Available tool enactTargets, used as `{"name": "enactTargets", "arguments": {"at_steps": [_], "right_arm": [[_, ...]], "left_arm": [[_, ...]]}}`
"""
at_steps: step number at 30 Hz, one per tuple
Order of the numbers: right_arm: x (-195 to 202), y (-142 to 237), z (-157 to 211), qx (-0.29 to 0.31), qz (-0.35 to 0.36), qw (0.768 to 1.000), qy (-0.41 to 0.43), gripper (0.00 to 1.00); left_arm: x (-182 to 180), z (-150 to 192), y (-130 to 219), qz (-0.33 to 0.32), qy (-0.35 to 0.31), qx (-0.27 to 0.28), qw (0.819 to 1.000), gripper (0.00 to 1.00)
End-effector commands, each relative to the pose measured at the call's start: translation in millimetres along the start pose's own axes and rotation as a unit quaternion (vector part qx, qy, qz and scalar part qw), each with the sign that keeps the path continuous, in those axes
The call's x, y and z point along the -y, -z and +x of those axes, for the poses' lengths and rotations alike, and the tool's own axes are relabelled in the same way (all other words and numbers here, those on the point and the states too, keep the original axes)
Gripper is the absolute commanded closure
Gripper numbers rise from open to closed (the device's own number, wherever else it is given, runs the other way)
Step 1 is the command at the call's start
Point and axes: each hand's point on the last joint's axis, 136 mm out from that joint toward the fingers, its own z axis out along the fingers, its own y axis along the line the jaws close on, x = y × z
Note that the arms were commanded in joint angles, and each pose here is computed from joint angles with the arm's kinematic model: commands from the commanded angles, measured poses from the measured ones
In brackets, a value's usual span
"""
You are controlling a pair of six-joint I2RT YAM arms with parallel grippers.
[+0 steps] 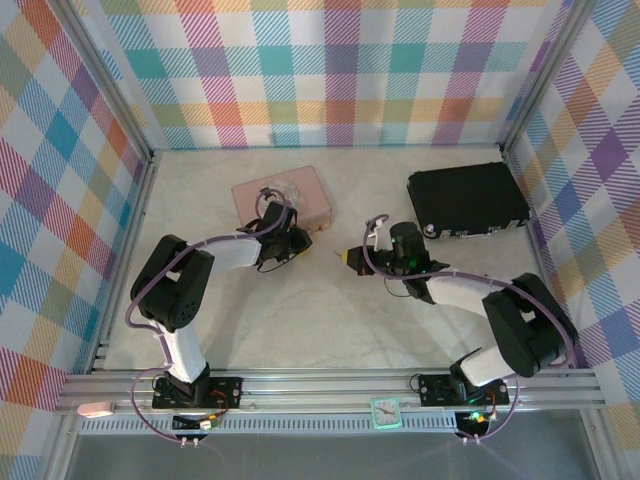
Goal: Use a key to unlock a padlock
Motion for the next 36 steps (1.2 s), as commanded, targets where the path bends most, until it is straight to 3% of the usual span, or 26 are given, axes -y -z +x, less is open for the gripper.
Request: {"name": "enactTargets", "arguments": {"at_steps": [1, 18, 36], "right_arm": [[-6.7, -9.1, -6.5, 0.042, -0.026, 0.999, -0.018, 1.00], [-4.7, -69.8, -0.6, 0.076, -0.032, 0.996, -0.024, 1.00], [-2.1, -75.8, -6.4, 0.110, -0.016, 0.994, 0.001, 1.00]], "left_arm": [[0.1, 19.2, 1.4, 0.025, 0.070, -0.039, 0.996, 0.91], [9.8, 22.1, 0.7, 0.057, 0.126, -0.027, 0.990, 0.94], [9.0, 26.3, -1.0, 0.054, 0.128, -0.027, 0.990, 0.94]]}}
